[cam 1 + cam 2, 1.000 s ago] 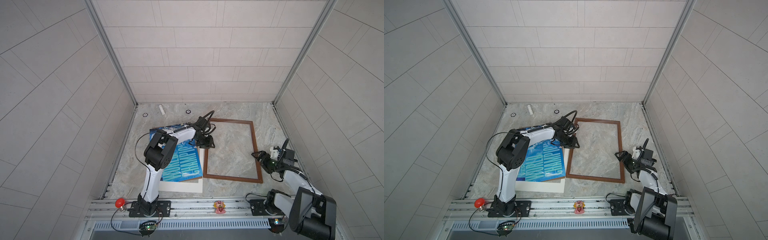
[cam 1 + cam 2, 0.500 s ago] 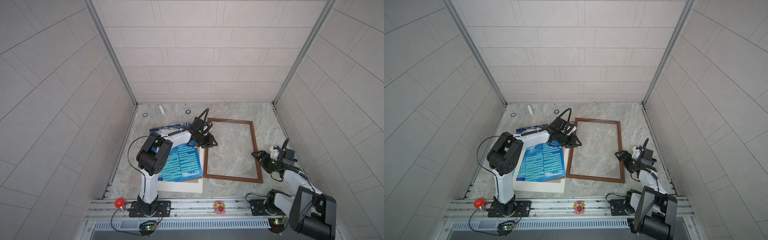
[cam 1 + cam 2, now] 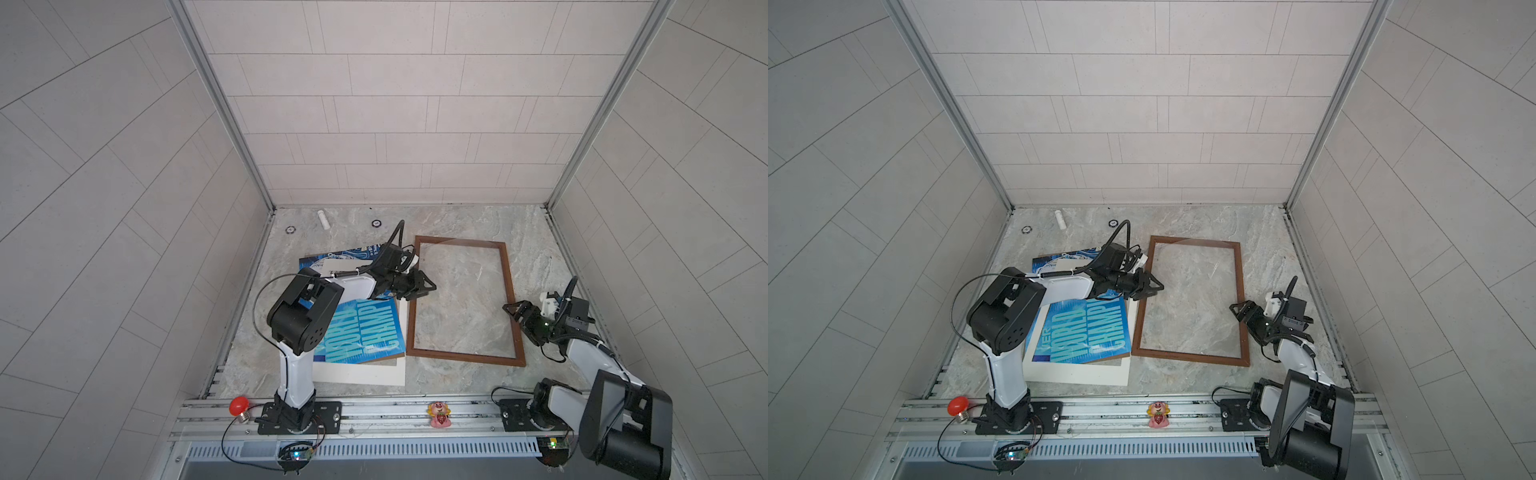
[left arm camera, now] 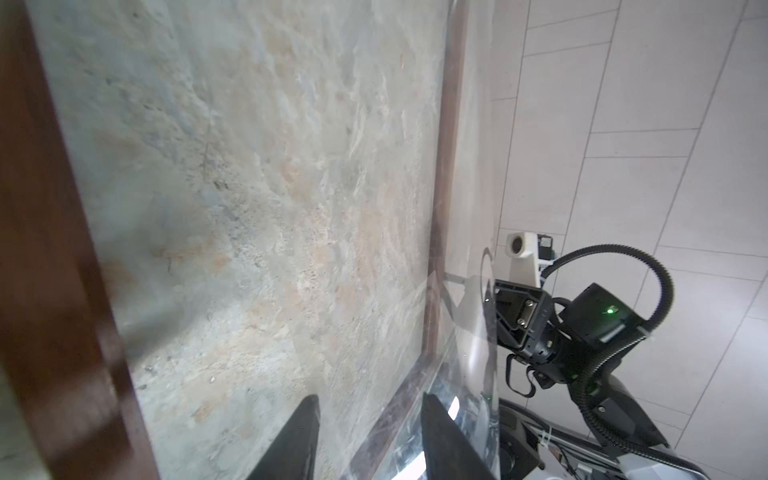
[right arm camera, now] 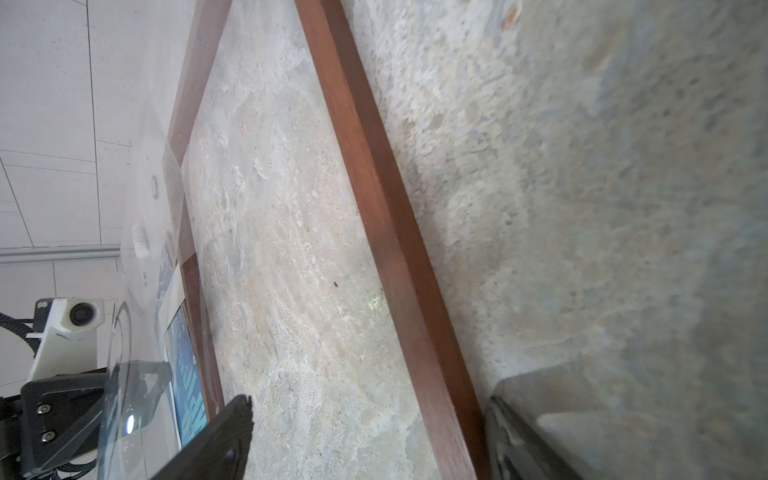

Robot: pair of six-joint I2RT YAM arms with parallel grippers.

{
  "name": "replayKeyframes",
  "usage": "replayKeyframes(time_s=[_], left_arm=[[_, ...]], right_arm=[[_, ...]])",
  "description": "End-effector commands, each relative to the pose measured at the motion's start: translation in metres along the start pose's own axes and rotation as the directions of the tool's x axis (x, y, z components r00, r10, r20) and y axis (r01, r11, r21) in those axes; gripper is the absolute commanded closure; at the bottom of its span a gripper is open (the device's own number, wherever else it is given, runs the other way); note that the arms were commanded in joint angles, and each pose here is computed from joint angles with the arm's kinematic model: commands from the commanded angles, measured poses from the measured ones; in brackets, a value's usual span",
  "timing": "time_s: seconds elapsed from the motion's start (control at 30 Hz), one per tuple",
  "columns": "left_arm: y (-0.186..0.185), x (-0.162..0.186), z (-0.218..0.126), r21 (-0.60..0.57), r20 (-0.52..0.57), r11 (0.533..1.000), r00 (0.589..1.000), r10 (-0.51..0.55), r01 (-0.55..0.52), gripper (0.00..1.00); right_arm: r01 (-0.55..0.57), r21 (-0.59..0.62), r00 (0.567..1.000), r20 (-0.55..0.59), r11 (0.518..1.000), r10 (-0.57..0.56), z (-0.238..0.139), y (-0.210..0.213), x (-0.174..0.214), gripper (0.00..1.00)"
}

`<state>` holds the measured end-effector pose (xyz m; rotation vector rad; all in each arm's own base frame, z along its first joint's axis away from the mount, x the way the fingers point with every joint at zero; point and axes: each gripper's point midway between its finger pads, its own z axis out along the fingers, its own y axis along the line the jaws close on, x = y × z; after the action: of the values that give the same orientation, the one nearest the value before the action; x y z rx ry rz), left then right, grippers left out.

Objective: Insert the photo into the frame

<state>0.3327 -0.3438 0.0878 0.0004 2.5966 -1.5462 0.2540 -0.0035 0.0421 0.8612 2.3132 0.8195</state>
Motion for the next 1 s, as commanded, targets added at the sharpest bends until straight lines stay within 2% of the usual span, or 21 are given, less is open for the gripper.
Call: replayKeyframes(time_s=[0.0,0.2,0.47,0.7,0.87,0.97], left_arm=[[-0.038,-0.020,-0.014,0.140,0.093,0.989,0.995,0.028,-0.041,0.54],[-0.052,-0.021,-0.018,0.273,0.112,0.962,0.993,-0.023,-0.009,0.53],[-0.056,-0.019,-0.021,0.290,0.088,0.957,0.996,-0.011,-0.015,0.54],[-0.051,-0.003,-0.009,0.250,0.008,0.968,1.000,0.016,-0.017,0.57],[-0.046,0.005,0.000,0.183,-0.031,0.983,0.999,0.032,-0.026,0.66],[-0.039,0.007,-0.002,0.081,-0.044,0.995,0.997,0.057,-0.053,0.79]], right_arm=[[-0.056,0.068,0.996,-0.068,0.996,0.061,0.003,-0.018,0.022,0.16],[-0.058,0.075,0.996,-0.065,0.996,0.063,0.002,-0.019,0.022,0.17],[-0.061,0.079,0.996,-0.064,0.995,0.067,0.003,-0.020,0.022,0.17],[-0.058,0.073,0.996,-0.064,0.996,0.062,0.004,-0.019,0.021,0.17],[-0.065,0.067,0.995,-0.074,0.996,0.070,0.004,-0.018,0.021,0.17],[-0.060,0.059,0.995,-0.072,0.996,0.064,0.003,-0.015,0.020,0.17]])
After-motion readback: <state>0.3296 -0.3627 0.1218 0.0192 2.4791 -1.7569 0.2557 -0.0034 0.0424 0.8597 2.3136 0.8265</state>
